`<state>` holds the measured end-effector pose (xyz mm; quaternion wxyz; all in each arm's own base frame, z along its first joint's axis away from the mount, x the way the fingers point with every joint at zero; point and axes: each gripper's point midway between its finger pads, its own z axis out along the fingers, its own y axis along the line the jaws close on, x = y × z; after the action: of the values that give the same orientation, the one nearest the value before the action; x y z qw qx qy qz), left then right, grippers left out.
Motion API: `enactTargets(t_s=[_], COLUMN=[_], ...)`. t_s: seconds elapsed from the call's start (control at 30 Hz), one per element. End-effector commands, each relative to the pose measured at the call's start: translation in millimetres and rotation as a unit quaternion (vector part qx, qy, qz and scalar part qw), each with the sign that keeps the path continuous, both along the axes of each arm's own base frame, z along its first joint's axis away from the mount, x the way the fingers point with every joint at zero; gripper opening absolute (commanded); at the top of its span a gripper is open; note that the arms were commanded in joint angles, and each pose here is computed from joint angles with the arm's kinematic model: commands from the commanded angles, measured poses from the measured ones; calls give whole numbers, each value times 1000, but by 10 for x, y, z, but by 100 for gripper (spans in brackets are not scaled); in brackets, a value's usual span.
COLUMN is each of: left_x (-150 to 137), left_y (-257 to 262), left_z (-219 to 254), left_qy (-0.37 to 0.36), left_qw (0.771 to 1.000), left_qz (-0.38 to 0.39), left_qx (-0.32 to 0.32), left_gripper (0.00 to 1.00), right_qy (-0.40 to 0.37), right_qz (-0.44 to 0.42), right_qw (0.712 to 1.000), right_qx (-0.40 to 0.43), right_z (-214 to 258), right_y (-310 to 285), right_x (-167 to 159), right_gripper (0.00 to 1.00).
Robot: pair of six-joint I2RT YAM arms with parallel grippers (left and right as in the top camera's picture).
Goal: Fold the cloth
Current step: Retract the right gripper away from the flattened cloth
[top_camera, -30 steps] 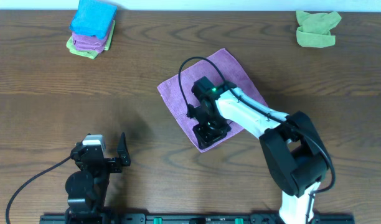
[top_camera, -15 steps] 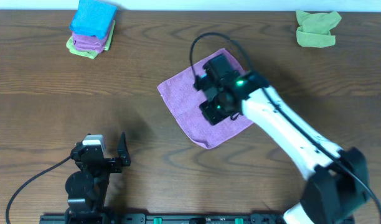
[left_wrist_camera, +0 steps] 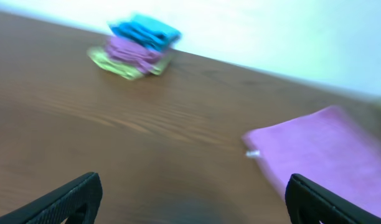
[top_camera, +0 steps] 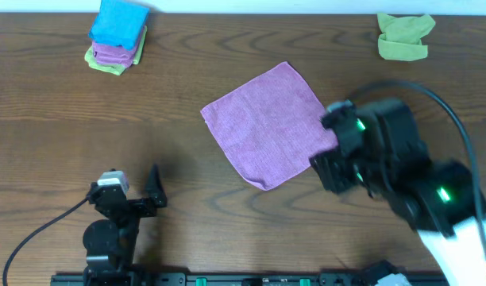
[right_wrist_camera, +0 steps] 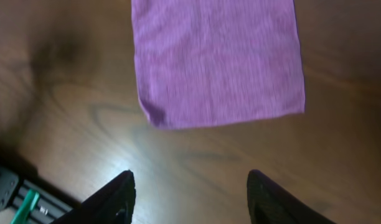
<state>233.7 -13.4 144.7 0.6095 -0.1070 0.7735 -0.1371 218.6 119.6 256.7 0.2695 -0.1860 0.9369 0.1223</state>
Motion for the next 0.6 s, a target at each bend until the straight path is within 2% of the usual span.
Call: enactTargets(t_s=[0.0,0.03,0.23,0.3,0.43,0.57], left_x=[-99,-115,-96,-97,-133,-127], left_y=[-381,-398,-350,-447,-654,-738], left_z=[-125,-162,-150,-28,247,156], left_qy=[68,80,75,55,12,39], left_qw=[966,961,962,964,958,955], left_qz=[-51,-50,-36,-74,-153,-172], left_qx=[-243,-259,-262,-251,-242,-239], left_gripper=[95,95,95,95,95,96], right_qy=[4,3,20,32,30,-2], right_qz=[-20,-20,-19,-19,-16,-14], right_qw=[1000,1000,1000,999,999,1000], right_qx=[6,6,-2,-8,-13,-22], right_z=[-59,-56,-78,-111,-114,-58], right_y=[-144,-170,-328,-350,-359,-370], right_x=[-256,-316,-672,-722,-721,-596], right_gripper=[62,62,67,67,67,71])
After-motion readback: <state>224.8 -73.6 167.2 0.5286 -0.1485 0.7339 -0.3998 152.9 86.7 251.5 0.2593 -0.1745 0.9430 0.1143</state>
